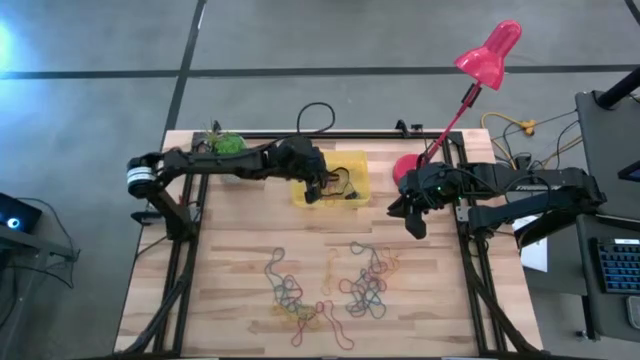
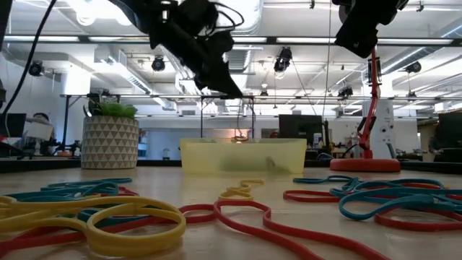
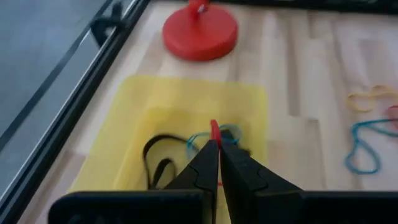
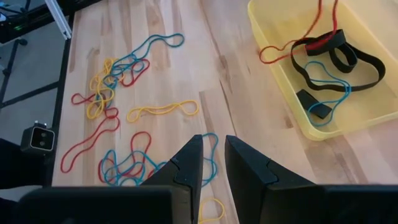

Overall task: Pick and place rubber bands into bin
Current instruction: Put the red rubber band into the yellow bin

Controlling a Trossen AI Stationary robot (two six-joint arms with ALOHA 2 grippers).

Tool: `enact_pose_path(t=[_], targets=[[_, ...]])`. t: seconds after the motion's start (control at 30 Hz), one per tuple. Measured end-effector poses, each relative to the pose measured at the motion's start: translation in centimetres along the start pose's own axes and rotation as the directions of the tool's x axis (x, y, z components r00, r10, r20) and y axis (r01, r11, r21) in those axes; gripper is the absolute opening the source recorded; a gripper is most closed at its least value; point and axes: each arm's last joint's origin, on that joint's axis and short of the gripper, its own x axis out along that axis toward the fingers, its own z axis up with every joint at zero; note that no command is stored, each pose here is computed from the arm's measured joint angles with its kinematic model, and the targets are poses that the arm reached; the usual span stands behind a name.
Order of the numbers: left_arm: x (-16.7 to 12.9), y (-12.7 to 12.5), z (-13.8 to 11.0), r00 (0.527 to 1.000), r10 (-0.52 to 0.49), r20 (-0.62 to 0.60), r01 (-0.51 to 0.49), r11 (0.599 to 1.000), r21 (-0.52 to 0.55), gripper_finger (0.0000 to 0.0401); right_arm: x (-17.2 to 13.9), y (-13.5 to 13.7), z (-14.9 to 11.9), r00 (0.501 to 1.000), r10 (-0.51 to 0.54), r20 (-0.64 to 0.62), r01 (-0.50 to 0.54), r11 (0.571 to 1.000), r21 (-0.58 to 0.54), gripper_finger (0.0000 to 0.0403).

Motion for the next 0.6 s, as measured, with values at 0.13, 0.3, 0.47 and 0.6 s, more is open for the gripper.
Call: enact_pose_path(t=[0.13, 0.3, 0.47, 0.6], targets=[[1.0, 0.9, -0.9, 0.999, 0.018, -0.046, -0.019, 1.0, -0.014, 0.0, 0.0, 0.0, 0.0, 1.0, 0.0, 0.0, 0.0, 1.0, 0.003, 0.0059], [1.8, 1.1, -1.6, 0.997, 0.013, -0.075, -0.015, 1.0, -0.022, 0.0, 0.0, 0.0, 0.0, 1.0, 0.0, 0.0, 0.0, 1.0, 0.004, 0.0059], [2.7, 1.2, -2.5, 0.992, -0.003, -0.128, -0.008, 0.997, -0.081, 0.0, 0.0, 0.0, 0.0, 1.0, 0.0, -0.001, 0.0, 1.0, 0.0, 0.0059], [3.1, 1.1, -3.0, 0.986, -0.052, -0.157, 0.037, 0.995, -0.097, 0.0014, 0.0, 0.0, 0.0, 1.0, 0.0, -0.001, 0.0, 1.0, -0.011, 0.0059]])
